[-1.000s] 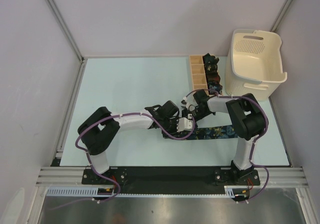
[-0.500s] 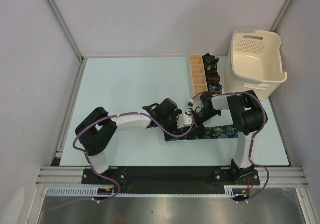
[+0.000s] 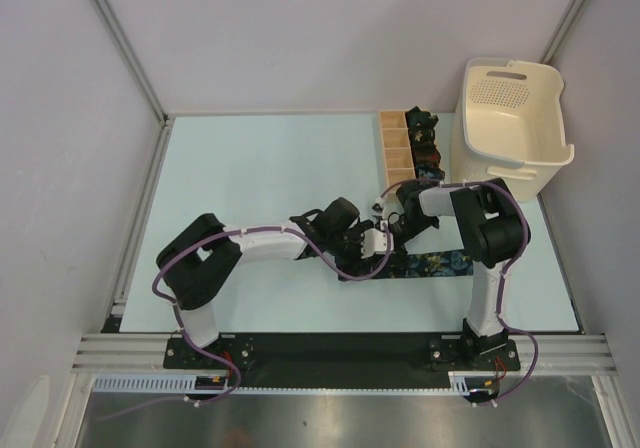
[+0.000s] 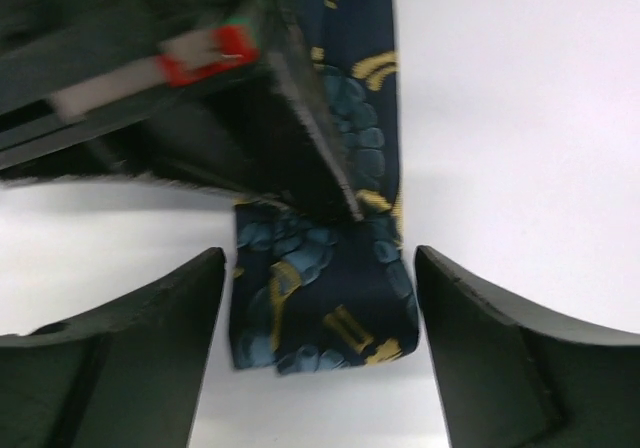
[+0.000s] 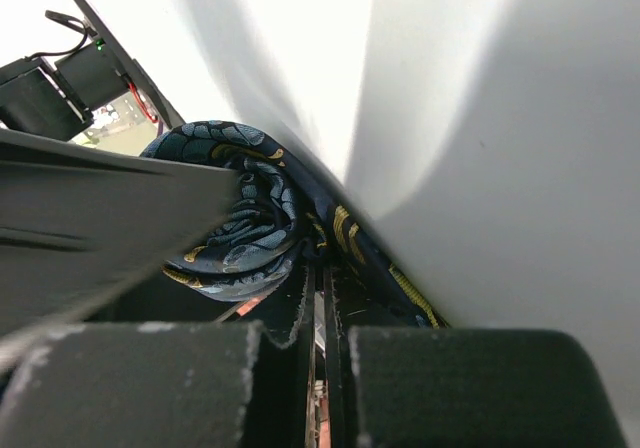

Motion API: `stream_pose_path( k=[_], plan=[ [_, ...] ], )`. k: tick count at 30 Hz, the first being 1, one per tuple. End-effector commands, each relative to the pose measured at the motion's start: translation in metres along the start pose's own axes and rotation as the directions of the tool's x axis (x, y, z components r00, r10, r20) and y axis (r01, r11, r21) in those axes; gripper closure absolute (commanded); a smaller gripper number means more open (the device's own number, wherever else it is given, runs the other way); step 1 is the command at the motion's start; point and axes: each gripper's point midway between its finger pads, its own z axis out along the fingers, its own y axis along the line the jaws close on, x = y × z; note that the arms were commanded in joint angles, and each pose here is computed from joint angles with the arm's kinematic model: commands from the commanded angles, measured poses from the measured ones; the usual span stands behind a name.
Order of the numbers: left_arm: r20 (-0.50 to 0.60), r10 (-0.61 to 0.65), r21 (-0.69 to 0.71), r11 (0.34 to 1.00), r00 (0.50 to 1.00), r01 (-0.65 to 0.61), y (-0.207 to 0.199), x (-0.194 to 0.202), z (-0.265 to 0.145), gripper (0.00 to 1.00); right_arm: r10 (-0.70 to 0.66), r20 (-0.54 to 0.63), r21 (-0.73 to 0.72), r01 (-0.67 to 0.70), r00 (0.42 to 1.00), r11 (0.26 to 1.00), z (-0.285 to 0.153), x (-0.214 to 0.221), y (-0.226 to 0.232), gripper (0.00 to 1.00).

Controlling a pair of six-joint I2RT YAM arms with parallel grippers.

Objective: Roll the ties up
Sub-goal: Roll the tie at the center of the board.

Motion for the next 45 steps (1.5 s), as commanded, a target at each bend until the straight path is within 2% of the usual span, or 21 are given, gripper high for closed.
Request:
stream_pose_path(
  k=[1,2,4,5,6,10,11,16,24,27,28,30,31,32,33,35,36,37,39,45],
  plan=[
    [-0.012,0.076,0.08,0.994,0.997,-0.075,-0.014,0.001,0.007,0.24,-0.01,0.015,0.077,0.009,1.0,0.997,0.01,-0.01,-0.014,1.0],
    [-0.041,0.072,0.094,0.993,0.997,-0.068,-0.017,0.009,0.006,0.33,-0.015,0.021,0.073,0.013,1.0,0.997,0.008,-0.011,-0.012,1.0],
    [-0.085,0.061,0.096,0.994,0.994,-0.052,-0.019,0.019,0.004,0.42,-0.016,0.028,0.063,0.014,0.999,0.998,0.006,-0.012,-0.007,0.99],
    [-0.096,0.059,0.096,0.994,0.994,-0.05,-0.02,0.021,0.003,0.51,-0.022,0.035,0.055,0.02,0.999,0.998,0.002,-0.012,-0.001,0.95],
    [-0.105,0.058,0.095,0.994,0.993,-0.048,-0.02,0.024,0.002,0.54,-0.027,0.041,0.047,0.025,0.999,0.999,-0.001,-0.012,0.002,0.92],
    [-0.154,0.04,0.084,0.996,0.987,-0.027,-0.021,0.035,-0.002,0.64,-0.024,0.101,-0.005,0.025,0.995,1.0,-0.026,-0.014,0.023,0.59],
    [-0.162,0.035,0.08,0.997,0.986,-0.023,-0.021,0.037,-0.001,0.65,-0.024,0.108,-0.01,0.025,0.994,1.0,-0.03,-0.012,0.027,0.58],
    [-0.193,0.026,0.073,0.997,0.981,-0.012,-0.021,0.045,-0.003,0.66,-0.024,0.13,-0.069,0.033,0.991,0.997,-0.036,-0.015,0.049,0.58],
    [-0.205,0.014,0.067,0.998,0.979,-0.001,-0.02,0.047,-0.005,0.66,-0.078,0.068,-0.046,0.081,0.995,0.996,-0.005,-0.009,0.052,0.58],
    [-0.207,0.007,0.065,0.998,0.978,0.007,-0.019,0.047,-0.007,0.65,-0.065,0.058,-0.004,0.066,0.996,0.998,0.001,-0.01,0.037,0.67],
    [-0.206,0.004,0.064,0.998,0.979,0.009,-0.019,0.046,-0.009,0.66,-0.067,0.059,0.004,0.067,0.996,0.998,0.002,-0.011,0.034,0.76],
    [-0.202,0.002,0.065,0.998,0.979,0.011,-0.018,0.046,-0.012,0.66,-0.065,0.062,0.027,0.063,0.996,0.998,0.003,-0.014,0.027,0.87],
    [-0.2,0.003,0.067,0.998,0.98,0.011,-0.018,0.045,-0.015,0.63,-0.065,0.067,0.036,0.062,0.996,0.997,0.001,-0.015,0.024,0.96],
    [-0.194,0.003,0.075,0.997,0.981,0.012,-0.019,0.044,-0.017,0.6,-0.066,0.07,0.06,0.062,0.995,0.996,0.001,-0.016,0.018,1.0],
    [-0.188,0.004,0.075,0.997,0.982,0.01,-0.019,0.043,-0.018,0.51,-0.069,0.068,0.071,0.064,0.995,0.995,-0.001,-0.015,0.013,1.0],
    [-0.162,0.008,0.067,0.998,0.987,0.003,-0.015,0.034,-0.02,0.4,-0.054,0.065,0.107,0.047,0.996,0.993,-0.001,-0.015,-0.002,1.0],
    [-0.152,0.005,0.066,0.998,0.988,0.006,-0.014,0.031,-0.02,0.31,-0.046,0.064,0.128,0.038,0.997,0.991,-0.004,-0.015,-0.011,1.0],
    [-0.142,-0.003,0.063,0.998,0.99,0.012,-0.013,0.027,-0.019,0.27,-0.037,0.06,0.141,0.028,0.998,0.99,-0.004,-0.013,-0.018,1.0],
    [-0.111,-0.002,0.057,0.998,0.994,0.008,-0.009,0.015,-0.018,0.21,-0.017,0.061,0.17,0.006,0.998,0.985,-0.007,-0.012,-0.031,1.0],
    [-0.032,-0.023,0.025,0.999,0.999,0.023,0.002,-0.01,-0.015,0.13,-0.013,0.073,0.244,-0.005,0.997,0.97,-0.011,-0.014,-0.051,1.0]
  ],
)
